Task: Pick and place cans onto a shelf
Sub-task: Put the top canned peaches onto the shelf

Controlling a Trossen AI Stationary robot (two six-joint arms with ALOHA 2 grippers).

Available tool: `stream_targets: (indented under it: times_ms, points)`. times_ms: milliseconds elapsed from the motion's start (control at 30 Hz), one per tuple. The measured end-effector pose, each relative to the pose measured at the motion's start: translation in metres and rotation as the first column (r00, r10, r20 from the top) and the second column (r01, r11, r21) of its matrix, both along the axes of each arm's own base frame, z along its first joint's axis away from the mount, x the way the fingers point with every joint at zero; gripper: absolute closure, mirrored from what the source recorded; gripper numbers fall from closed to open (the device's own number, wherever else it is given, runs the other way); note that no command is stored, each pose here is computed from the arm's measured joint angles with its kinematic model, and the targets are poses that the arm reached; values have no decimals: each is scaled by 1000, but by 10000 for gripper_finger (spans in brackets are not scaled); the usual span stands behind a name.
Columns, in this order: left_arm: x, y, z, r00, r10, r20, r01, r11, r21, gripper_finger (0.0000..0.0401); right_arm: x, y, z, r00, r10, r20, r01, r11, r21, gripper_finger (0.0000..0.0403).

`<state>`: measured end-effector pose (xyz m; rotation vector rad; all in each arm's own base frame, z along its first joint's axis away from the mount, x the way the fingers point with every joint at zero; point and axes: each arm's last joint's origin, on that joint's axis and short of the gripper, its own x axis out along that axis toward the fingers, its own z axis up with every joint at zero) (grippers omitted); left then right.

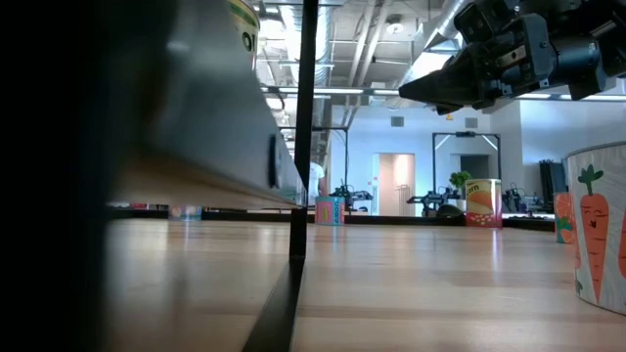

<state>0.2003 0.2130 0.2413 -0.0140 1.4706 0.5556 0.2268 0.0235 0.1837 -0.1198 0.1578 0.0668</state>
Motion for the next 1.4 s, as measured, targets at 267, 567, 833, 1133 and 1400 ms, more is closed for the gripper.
stream_targets:
  times_ms: [267, 567, 833, 1133, 1400]
  points:
    - [5, 23, -11, 995, 24, -95, -19, 998, 55, 250, 0, 0, -2, 1000, 1, -19, -1, 1000, -8, 395]
    - [-4, 34, -12, 998, 52, -30, -51, 999, 18, 255, 0, 0, -2, 1000, -1, -20, 1, 1000, -9, 395]
    - [-15, 40, -13, 998, 58, 11, -57, 998, -39, 321, 0, 0, -2, 1000, -3, -20, 3, 1000, -9, 395]
    - [-17, 37, -21, 996, 4, -84, -3, 1000, 11, 353, 0, 0, -2, 1000, -4, -20, 4, 1000, -10, 395]
    - [-15, 24, 6, 997, -37, -74, 33, 998, -49, 399, 0, 0, -2, 1000, -5, -19, 5, 1000, -10, 395]
